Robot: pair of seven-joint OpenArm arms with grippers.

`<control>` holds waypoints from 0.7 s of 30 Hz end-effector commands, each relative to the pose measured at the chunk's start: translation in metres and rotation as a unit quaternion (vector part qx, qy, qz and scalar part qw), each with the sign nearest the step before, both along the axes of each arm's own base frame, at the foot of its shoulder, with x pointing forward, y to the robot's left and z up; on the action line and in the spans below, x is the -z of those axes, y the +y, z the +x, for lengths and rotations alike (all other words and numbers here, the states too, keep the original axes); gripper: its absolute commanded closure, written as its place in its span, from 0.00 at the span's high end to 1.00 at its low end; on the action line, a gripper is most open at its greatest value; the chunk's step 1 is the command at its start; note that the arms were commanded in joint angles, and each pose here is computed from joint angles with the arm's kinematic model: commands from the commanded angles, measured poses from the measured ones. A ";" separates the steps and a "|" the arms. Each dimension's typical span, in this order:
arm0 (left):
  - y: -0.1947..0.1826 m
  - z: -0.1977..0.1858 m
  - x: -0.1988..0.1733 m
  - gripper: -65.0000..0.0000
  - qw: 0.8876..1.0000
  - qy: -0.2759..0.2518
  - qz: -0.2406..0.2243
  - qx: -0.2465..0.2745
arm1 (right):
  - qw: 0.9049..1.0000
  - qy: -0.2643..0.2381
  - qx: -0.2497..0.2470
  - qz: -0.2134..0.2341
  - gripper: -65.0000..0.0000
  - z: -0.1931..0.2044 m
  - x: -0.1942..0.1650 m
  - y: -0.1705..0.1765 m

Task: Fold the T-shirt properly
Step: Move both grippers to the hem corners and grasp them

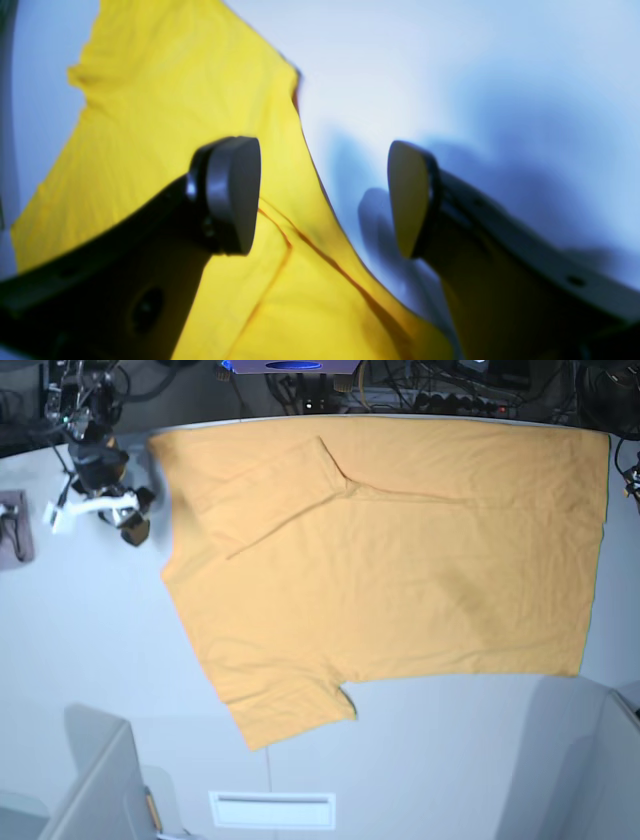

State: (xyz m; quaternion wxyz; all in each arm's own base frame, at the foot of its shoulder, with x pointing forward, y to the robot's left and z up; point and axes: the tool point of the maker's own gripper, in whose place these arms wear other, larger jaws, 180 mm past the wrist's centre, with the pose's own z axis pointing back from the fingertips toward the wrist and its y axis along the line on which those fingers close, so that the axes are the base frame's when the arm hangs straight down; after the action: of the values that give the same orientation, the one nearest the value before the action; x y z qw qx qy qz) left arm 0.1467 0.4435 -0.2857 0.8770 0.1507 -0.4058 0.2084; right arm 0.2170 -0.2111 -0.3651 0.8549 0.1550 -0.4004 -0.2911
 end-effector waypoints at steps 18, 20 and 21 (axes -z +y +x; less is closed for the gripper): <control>-0.019 0.033 -0.005 0.67 0.999 -0.012 0.005 0.050 | 0.995 0.031 -0.034 0.094 0.58 0.200 0.026 0.017; -0.019 0.031 -0.005 0.67 0.999 -0.010 0.005 0.050 | 0.995 0.027 -0.032 0.087 0.58 0.216 0.025 0.020; -0.019 0.031 -0.004 0.67 0.999 -0.009 0.005 0.050 | 0.996 0.029 -0.029 0.083 0.58 0.223 0.028 0.020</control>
State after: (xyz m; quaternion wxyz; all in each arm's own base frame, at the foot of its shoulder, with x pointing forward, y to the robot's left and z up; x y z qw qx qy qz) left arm 0.1729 0.4197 -0.2958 0.8889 0.1202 -0.4057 0.1756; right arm 0.4277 -0.1847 -0.4097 0.8656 0.2268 -0.3246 -0.3065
